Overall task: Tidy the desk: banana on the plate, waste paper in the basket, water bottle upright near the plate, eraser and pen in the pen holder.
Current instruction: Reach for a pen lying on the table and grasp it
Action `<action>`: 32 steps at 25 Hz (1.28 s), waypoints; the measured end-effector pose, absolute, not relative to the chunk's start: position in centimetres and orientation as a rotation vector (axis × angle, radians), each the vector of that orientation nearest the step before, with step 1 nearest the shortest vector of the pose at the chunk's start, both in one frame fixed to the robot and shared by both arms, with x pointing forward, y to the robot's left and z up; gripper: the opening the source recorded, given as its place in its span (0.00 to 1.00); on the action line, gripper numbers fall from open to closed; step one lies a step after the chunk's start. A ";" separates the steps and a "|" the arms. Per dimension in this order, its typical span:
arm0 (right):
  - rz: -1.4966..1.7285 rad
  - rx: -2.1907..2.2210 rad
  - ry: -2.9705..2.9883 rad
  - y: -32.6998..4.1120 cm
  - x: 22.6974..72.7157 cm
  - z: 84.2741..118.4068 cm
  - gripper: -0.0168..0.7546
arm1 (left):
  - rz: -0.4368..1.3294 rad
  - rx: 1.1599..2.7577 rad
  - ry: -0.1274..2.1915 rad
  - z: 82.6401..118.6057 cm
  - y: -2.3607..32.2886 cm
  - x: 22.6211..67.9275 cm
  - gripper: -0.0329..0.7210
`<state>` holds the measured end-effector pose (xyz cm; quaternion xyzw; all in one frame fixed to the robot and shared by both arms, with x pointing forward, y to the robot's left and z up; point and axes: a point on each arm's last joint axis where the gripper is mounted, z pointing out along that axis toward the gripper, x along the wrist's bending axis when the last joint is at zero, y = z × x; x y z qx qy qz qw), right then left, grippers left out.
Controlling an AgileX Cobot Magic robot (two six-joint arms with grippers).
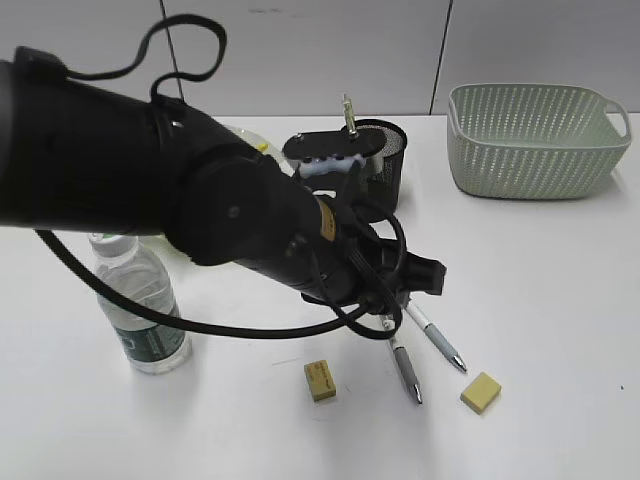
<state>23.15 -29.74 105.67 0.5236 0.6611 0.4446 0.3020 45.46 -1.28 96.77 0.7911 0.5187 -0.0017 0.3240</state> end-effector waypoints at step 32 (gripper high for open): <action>1.178 1.387 1.754 -29.7 23.2 105.7 0.64 | 0.160 2.201 1.797 88.7 -7.5 51.8 0.41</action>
